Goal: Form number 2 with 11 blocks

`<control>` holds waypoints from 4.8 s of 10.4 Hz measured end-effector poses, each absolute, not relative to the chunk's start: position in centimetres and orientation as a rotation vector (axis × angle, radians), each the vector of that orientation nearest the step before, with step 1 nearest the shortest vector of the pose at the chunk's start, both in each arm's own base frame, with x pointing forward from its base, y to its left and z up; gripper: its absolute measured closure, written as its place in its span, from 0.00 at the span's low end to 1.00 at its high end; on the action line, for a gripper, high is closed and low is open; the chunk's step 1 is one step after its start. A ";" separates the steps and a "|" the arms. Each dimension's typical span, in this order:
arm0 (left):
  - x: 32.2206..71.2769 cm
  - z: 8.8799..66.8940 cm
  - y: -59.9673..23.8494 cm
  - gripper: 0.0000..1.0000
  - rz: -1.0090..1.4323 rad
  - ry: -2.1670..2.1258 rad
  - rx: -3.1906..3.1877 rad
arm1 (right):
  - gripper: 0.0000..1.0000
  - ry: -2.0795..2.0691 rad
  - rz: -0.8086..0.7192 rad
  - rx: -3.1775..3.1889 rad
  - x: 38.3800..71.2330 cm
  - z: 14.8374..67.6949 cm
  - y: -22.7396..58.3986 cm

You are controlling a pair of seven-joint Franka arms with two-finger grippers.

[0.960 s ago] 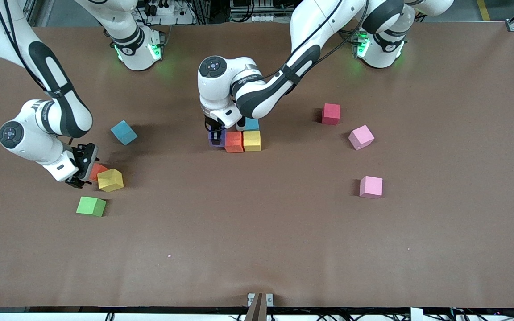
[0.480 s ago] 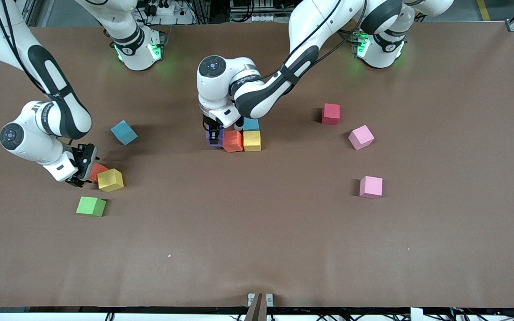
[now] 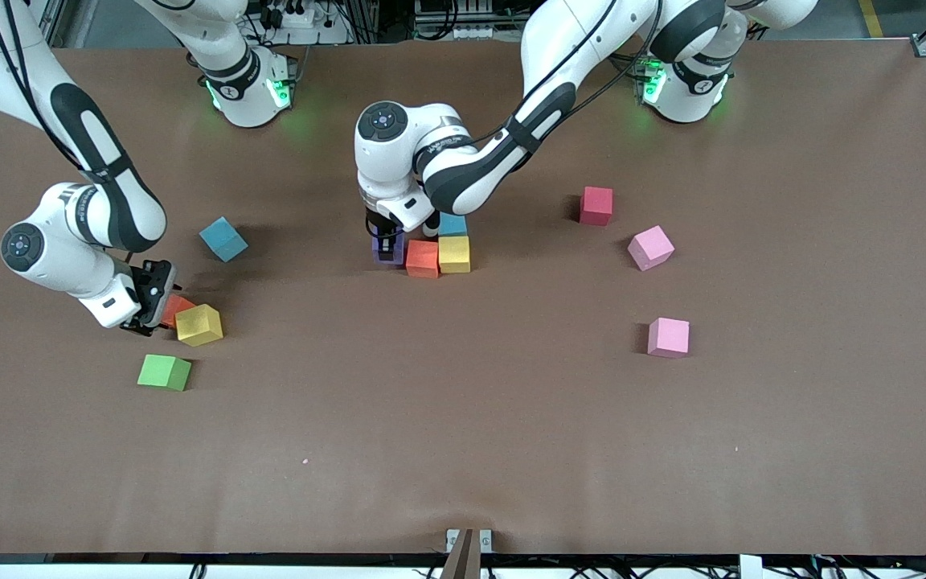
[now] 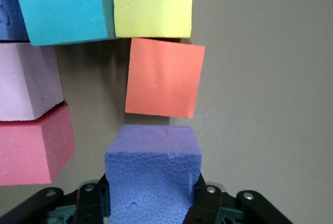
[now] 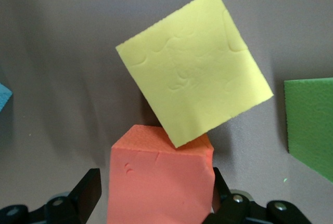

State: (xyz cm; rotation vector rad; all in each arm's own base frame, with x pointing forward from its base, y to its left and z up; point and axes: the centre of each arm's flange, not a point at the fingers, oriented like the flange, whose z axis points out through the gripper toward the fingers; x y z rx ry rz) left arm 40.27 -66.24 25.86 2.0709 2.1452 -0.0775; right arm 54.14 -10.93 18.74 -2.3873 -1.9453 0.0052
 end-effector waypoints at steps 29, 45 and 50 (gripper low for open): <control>39.7 23.9 -67.1 0.00 -0.021 2.098 2.072 | 0.44 -1.659 -0.049 -2.625 57.5 27.1 0.0; 60.9 32.1 -33.1 0.00 0.056 1.957 2.513 | 0.44 -0.119 -0.055 -2.989 50.5 25.8 35.4; 63.9 30.5 -24.4 0.00 -0.009 1.515 2.839 | 0.44 -0.173 -0.067 -3.071 50.7 22.8 36.0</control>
